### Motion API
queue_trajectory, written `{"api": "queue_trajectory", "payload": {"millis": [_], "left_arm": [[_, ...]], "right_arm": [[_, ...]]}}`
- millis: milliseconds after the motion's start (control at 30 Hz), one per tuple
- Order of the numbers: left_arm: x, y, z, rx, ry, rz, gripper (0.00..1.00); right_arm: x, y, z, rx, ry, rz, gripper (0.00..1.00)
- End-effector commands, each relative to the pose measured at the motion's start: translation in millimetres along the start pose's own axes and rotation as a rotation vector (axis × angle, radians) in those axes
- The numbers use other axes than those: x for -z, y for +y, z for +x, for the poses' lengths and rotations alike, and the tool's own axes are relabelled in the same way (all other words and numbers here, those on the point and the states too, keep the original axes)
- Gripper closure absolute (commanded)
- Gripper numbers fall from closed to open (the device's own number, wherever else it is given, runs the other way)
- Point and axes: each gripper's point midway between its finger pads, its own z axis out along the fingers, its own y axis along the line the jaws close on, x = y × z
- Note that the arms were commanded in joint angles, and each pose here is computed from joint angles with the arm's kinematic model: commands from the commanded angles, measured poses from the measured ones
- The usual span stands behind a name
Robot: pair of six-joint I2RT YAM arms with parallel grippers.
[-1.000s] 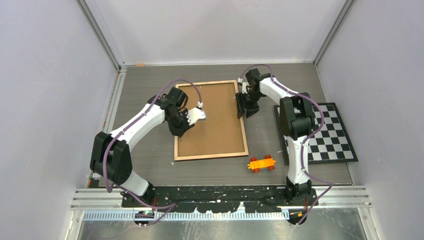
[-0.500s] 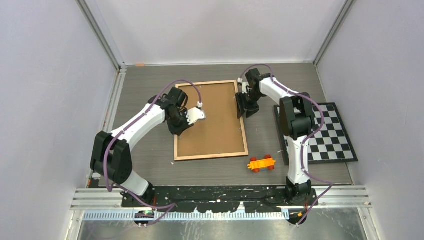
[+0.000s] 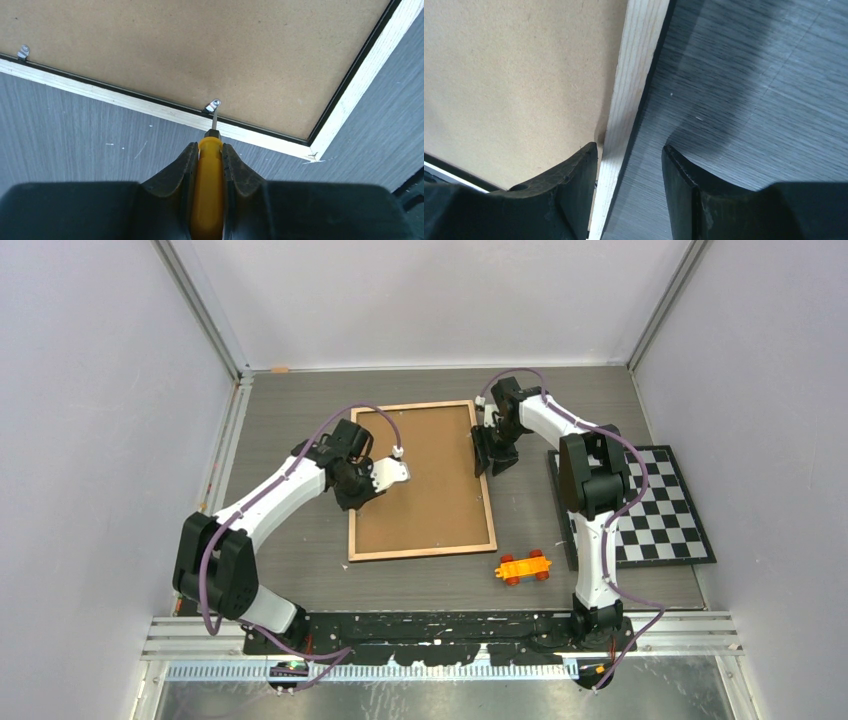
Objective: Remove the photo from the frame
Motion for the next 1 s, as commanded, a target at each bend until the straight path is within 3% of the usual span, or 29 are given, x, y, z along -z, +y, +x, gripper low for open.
{"api": "queue_trajectory", "payload": {"millis": [0,333,967], "left_arm": [[-11.8,35.5,-6.0,-0.080,-0.026,-0.146,1.00],[-7.6,25.0,-25.7,-0.228,-0.158,-0.118,1.00],[-11.6,32.2,-26.9,-0.547,-0.108,-0.065,1.00]], "right_arm": [[-9.9,-3.0,2.5,0.010,0.017,0.008,0.45],[-12.7,-2.8,2.5,0.012,0.022,0.002,0.45],[-19.6,-20.4,5.7,0.009,0.042,0.092,0.50]]}}
